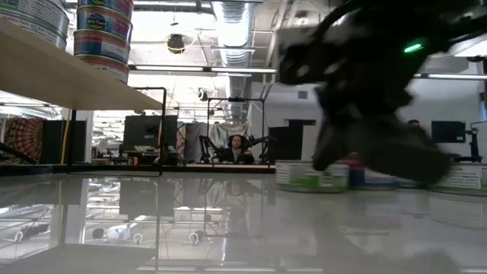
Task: Stack canned seafood by type on shelf
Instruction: Stack the blue tuna can on top of the blue tuna can on the shelf
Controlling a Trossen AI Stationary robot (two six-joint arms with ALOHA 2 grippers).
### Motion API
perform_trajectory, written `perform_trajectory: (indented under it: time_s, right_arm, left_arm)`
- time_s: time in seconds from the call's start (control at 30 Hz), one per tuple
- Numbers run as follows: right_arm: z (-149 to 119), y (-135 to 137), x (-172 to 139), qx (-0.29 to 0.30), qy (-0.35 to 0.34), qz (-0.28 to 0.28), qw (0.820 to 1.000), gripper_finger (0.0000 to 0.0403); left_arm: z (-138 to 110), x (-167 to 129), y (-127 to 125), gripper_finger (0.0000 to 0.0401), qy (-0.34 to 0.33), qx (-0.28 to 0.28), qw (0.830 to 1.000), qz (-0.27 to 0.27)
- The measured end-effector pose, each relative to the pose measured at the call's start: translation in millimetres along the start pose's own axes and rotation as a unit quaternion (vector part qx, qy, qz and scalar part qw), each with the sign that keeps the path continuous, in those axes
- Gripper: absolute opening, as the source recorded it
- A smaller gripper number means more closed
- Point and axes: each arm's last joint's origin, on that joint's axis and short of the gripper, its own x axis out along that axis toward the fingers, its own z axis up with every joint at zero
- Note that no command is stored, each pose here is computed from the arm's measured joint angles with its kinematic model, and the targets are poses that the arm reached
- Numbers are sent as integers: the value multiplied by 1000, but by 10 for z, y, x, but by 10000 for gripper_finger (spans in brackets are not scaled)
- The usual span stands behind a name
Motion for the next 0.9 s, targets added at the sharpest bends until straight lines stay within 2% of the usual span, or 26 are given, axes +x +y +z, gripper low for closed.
perform_trajectory:
  time_s: [0.2, 0.37, 0.63, 0.7, 0.9]
  right_arm:
    - [168, -337, 356, -5, 32, -9, 999, 25]
    - [262, -457, 484, -5, 31, 16, 999, 28]
    - [276, -355, 394, 35, 18, 52, 998, 24]
    - [256, -276, 376, 44, 28, 86, 995, 26]
    - [226, -219, 330, 48, 25, 78, 995, 27]
  left_arm:
    - [0, 0, 1, 295, 0, -1, 1000, 1]
    - [0, -21, -19, 295, -1, 0, 1000, -4]
    - [-4, -23, -21, 295, 0, 2, 1000, -5]
    - [-4, -23, -21, 295, 0, 2, 1000, -5]
    - [1, -23, -21, 295, -2, -1, 1000, -5]
